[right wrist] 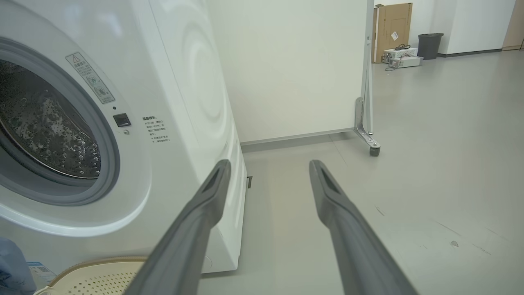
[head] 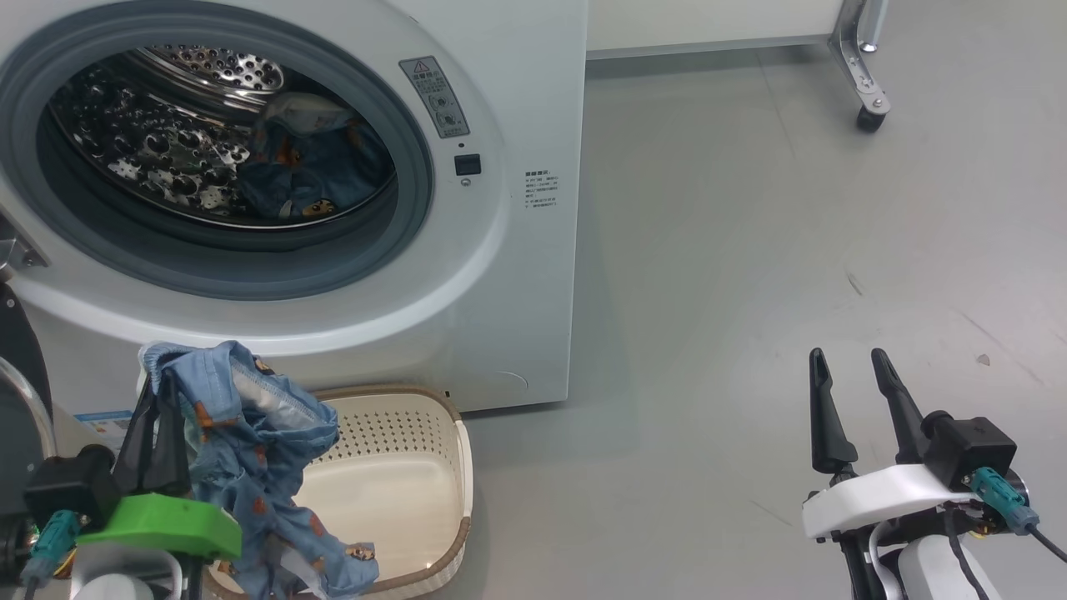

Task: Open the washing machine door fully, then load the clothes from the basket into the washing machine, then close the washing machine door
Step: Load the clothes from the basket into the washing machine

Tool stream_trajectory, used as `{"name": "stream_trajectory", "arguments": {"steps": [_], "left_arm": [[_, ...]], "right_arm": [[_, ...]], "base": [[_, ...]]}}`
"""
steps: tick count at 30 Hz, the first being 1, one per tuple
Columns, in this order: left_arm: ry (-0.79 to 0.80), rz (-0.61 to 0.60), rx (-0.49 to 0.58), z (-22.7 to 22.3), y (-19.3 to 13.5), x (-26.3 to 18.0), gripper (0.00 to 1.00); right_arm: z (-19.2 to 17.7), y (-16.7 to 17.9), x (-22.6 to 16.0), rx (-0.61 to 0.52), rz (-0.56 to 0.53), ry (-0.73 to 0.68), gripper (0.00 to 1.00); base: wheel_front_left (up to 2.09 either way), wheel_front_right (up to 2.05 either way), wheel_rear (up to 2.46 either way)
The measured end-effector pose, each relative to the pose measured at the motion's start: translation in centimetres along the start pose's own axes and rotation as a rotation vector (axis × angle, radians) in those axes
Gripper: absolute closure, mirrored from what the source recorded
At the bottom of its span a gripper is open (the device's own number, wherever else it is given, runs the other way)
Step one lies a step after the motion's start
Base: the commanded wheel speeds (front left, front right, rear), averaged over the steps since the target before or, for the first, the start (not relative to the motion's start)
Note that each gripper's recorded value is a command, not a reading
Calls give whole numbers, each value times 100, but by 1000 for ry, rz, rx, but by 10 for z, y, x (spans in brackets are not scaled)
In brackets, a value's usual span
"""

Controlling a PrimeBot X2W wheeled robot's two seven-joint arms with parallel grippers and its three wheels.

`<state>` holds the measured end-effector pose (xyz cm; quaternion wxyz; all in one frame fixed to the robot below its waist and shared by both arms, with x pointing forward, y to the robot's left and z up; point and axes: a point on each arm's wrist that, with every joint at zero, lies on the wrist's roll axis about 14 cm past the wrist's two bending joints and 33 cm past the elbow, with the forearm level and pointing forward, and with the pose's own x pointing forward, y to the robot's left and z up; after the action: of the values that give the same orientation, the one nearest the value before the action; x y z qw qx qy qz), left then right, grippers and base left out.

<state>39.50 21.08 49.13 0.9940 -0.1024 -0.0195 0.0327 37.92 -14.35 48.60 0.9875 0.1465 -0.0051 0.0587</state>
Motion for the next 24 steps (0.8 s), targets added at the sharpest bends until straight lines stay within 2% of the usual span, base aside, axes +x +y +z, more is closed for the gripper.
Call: {"name": "stream_trajectory", "arguments": {"steps": [11,24], "left_arm": [[-19,-14,11,6,-2,-21,100],[11,-32,-8,-6,-8,-22,100]], "right_arm": [[11,0,-9,-9,-2,-34,0],[1,-3,-12,-4,-12,-5,0]], "base": [[0,0,0],[0,0,0]]}}
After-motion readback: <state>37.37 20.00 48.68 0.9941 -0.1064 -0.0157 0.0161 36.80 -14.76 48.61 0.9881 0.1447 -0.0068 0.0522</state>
